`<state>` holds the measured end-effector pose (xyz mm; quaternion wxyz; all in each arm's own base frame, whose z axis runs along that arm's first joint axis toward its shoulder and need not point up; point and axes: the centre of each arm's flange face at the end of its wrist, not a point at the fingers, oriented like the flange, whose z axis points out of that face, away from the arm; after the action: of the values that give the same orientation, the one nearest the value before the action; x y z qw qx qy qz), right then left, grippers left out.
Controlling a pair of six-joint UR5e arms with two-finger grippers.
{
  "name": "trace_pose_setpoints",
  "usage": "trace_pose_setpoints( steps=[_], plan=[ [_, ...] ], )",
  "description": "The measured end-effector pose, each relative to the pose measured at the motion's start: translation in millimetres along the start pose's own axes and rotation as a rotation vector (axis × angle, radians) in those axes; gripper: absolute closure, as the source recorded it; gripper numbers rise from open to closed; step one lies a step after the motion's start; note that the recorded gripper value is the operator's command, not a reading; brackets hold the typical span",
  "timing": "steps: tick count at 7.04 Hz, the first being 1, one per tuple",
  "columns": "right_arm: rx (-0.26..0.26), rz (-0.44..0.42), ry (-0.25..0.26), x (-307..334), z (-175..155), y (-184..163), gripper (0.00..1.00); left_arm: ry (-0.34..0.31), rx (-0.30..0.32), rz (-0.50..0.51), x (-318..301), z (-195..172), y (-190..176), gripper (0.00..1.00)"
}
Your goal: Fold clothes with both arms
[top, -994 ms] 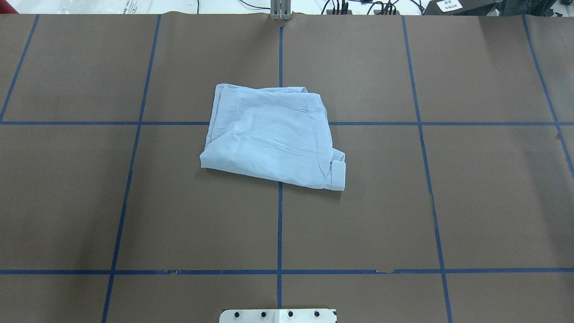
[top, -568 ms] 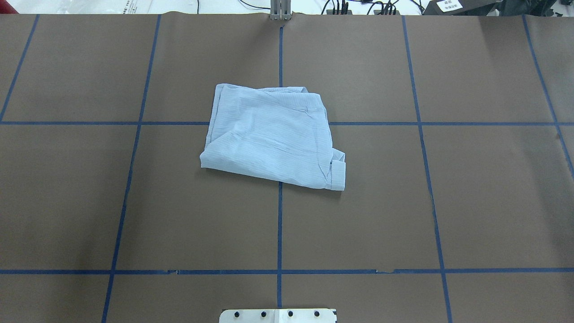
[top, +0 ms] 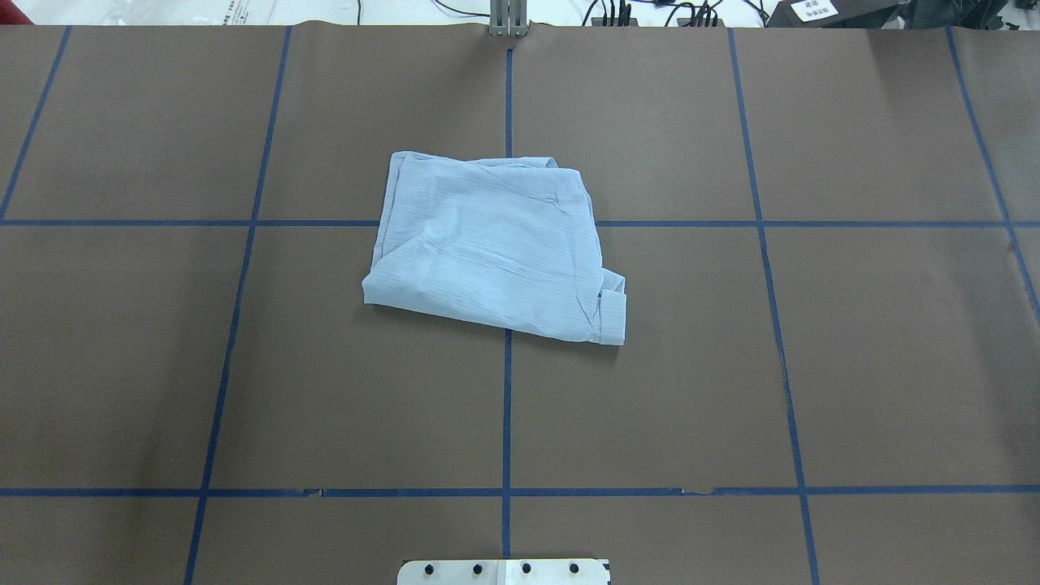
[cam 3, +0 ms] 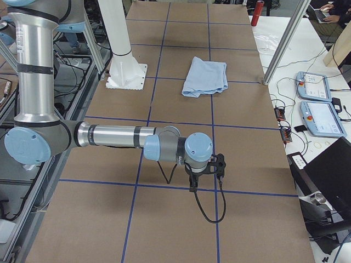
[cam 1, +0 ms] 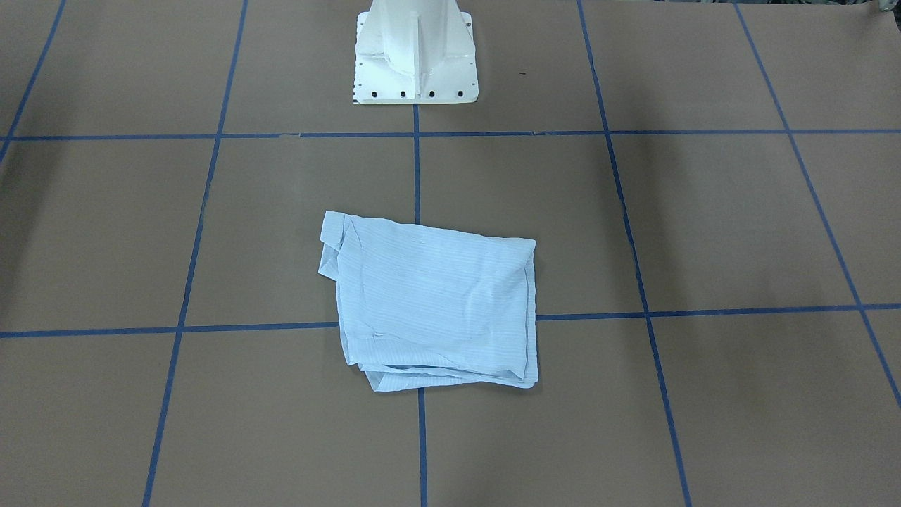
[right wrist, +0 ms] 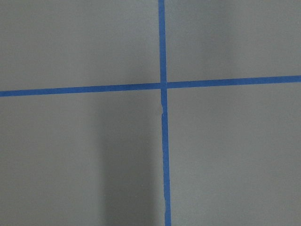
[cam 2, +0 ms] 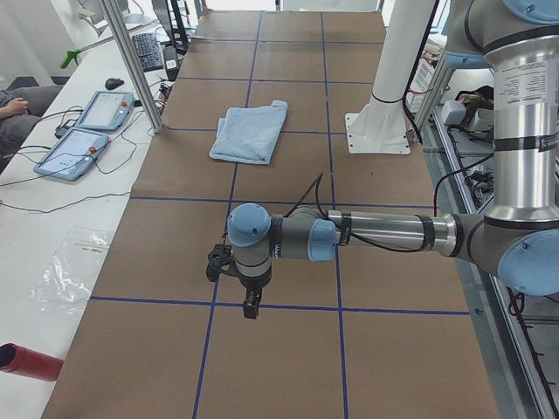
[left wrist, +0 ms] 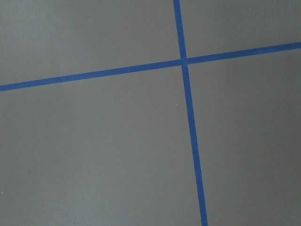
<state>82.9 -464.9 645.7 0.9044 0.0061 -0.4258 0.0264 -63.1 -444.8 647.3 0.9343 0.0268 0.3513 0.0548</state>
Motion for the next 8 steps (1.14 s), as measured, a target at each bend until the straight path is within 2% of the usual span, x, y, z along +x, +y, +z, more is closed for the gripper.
trace_pose_setpoints(
  steps=[4,8],
  plan=[
    [0.050,0.022,0.013,16,-20,21,0.00,-0.002,-0.007,-0.006,-4,4,3,0.00],
    [0.060,0.027,0.026,19,-25,32,0.00,-0.006,-0.005,-0.004,-4,3,2,0.00]
  ],
)
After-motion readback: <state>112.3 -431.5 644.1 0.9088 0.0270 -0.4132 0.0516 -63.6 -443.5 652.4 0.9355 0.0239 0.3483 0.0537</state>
